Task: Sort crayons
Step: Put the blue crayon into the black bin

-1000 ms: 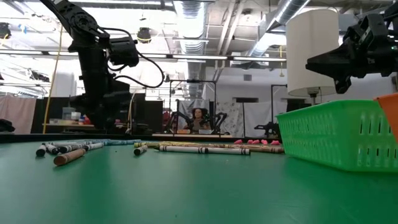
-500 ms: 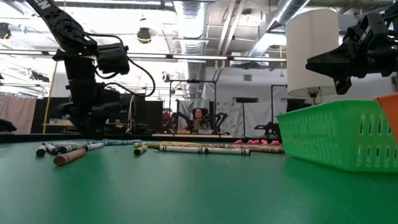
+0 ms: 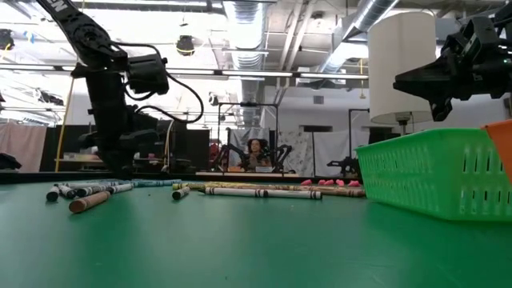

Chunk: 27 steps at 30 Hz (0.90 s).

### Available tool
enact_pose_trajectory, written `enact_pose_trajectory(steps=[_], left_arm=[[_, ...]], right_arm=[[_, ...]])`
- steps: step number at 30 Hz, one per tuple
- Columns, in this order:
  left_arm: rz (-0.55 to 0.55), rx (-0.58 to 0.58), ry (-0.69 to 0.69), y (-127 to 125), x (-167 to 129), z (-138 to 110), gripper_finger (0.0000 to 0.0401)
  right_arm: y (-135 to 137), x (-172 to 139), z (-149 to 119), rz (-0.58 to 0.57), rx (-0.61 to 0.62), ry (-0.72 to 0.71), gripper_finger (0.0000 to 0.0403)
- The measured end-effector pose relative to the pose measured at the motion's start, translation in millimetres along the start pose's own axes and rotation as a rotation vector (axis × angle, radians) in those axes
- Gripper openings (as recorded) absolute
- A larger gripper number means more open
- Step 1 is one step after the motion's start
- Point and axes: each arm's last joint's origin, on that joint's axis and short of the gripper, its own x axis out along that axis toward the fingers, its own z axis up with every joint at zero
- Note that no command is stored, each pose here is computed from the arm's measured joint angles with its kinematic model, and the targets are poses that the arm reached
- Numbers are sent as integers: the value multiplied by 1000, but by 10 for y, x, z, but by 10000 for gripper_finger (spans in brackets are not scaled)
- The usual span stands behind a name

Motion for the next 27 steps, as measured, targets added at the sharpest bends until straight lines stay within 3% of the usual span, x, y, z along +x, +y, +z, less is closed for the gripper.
enact_pose_trajectory(steps=[7, 17, 23, 27], left_arm=[[-141, -7, -173, -189, -375, 258, 2], [-654, 80, -608, -857, -914, 370, 0], [-852, 112, -796, -1219, -1046, 322, 0], [-894, 139, -793, -1468, -951, 311, 0]], right_arm=[[1, 0, 1, 0, 2, 0, 68], [-2, 7, -7, -4, -6, 9, 68], [-8, 22, -25, -16, -11, 30, 68], [-14, 39, -46, -28, -15, 53, 68]])
